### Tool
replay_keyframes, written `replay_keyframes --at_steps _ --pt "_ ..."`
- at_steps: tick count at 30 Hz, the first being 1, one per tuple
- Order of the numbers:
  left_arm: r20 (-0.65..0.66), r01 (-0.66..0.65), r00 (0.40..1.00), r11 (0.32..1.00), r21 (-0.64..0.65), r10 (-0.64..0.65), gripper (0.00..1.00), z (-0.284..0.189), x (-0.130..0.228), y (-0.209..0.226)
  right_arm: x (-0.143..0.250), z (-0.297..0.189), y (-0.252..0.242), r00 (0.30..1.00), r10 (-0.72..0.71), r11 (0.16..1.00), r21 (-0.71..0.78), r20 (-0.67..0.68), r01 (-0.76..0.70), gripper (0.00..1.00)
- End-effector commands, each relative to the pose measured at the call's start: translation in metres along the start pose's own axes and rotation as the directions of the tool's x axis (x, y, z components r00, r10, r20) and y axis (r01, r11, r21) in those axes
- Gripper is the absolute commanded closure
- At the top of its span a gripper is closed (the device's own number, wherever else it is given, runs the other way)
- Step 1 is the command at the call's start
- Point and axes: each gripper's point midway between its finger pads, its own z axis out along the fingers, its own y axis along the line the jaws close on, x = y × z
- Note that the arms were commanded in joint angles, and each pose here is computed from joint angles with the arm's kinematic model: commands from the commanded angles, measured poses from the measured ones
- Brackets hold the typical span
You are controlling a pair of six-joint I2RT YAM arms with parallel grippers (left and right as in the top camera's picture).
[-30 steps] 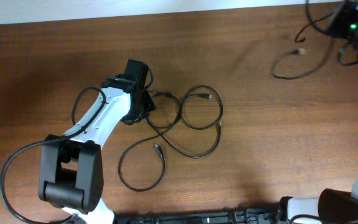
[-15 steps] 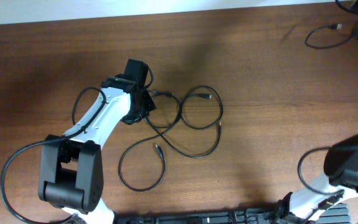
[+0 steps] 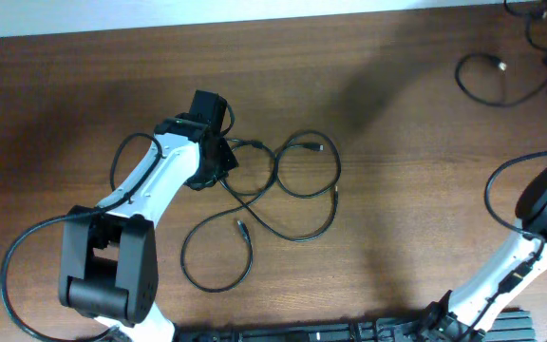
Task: Untangle cables
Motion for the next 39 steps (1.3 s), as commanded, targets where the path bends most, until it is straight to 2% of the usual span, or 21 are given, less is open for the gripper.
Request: replay_keyframes --at_steps 1,4,5,9,15,18,23,27,30,32,34,35,37,38,39 --pt "0.028 -0.02 0.999 1.0 0.005 0.02 1.0 -0.008 -0.002 -0.001 0.016 0.012 -0.003 0.999 -0.007 1.0 0.01 -0.051 0.008 0.67" --pt "0.027 -0.02 0.999 1.0 0.005 0.02 1.0 -0.008 -0.002 -0.001 0.016 0.011 -0.003 0.999 -0.007 1.0 0.009 -0.05 0.008 0.08" --pt "0.027 -0.02 0.999 1.0 0.005 0.02 1.0 -0.008 -0.002 -0.001 0.015 0.008 -0.003 0.999 -0.008 1.0 0.008 -0.051 0.008 0.01" --pt "0.027 -0.021 0.999 1.0 0.005 0.02 1.0 -0.008 -0.002 -0.001 -0.016 -0.04 0.004 1.0 -0.008 1.0 -0.006 0.014 0.008 0.01" --pt "0.027 -0.021 0.999 1.0 0.005 0.02 1.0 -0.008 -0.002 -0.001 -0.07 -0.156 0.013 0.983 -0.001 0.999 -0.032 0.184 0.007 0.01" --pt "0.027 -0.02 0.999 1.0 0.006 0.02 1.0 -0.008 -0.002 -0.001 -0.058 -0.196 0.029 0.99 -0.006 0.994 -0.109 0.141 0.022 0.01" --pt "0.027 -0.021 0.999 1.0 0.006 0.02 1.0 -0.008 -0.002 -0.001 0.008 -0.204 0.077 0.992 -0.066 0.956 -0.292 -0.109 0.032 0.01" --pt "0.028 -0.02 0.999 1.0 0.006 0.02 1.0 -0.008 -0.002 -0.001 0.078 -0.198 0.119 0.927 -0.164 0.926 -0.376 -0.338 0.027 0.01" --pt "0.034 -0.019 0.999 1.0 0.011 0.019 1.0 -0.011 -0.004 -0.001 0.145 -0.193 0.143 0.824 -0.269 0.919 -0.388 -0.498 0.066 0.01" --pt "0.071 -0.133 0.989 0.988 0.083 0.127 1.0 -0.034 -0.008 -0.014 0.215 -0.193 0.166 0.706 -0.376 0.898 -0.424 -0.6 0.118 0.01" --pt "0.125 -0.2 0.975 0.974 0.108 0.186 1.0 -0.052 -0.015 -0.02 0.25 -0.199 0.177 0.639 -0.43 0.88 -0.455 -0.637 0.138 0.01" --pt "0.175 -0.238 0.961 0.963 0.127 0.214 1.0 -0.07 -0.02 -0.024 0.282 -0.21 0.191 0.572 -0.53 0.822 -0.545 -0.626 0.165 0.01" --pt "0.293 -0.267 0.933 0.948 0.173 0.21 1.0 -0.105 -0.032 -0.033 0.331 -0.231 0.219 0.463 -0.735 0.631 -0.749 -0.495 0.202 0.01" --pt "0.339 -0.272 0.92 0.943 0.19 0.197 1.0 -0.118 -0.037 -0.035 0.354 -0.242 0.231 0.42 -0.804 0.535 -0.82 -0.421 0.203 0.01" --pt "0.377 -0.275 0.908 0.939 0.206 0.183 1.0 -0.13 -0.041 -0.038 0.367 -0.25 0.239 0.401 -0.836 0.477 -0.857 -0.374 0.196 0.01"
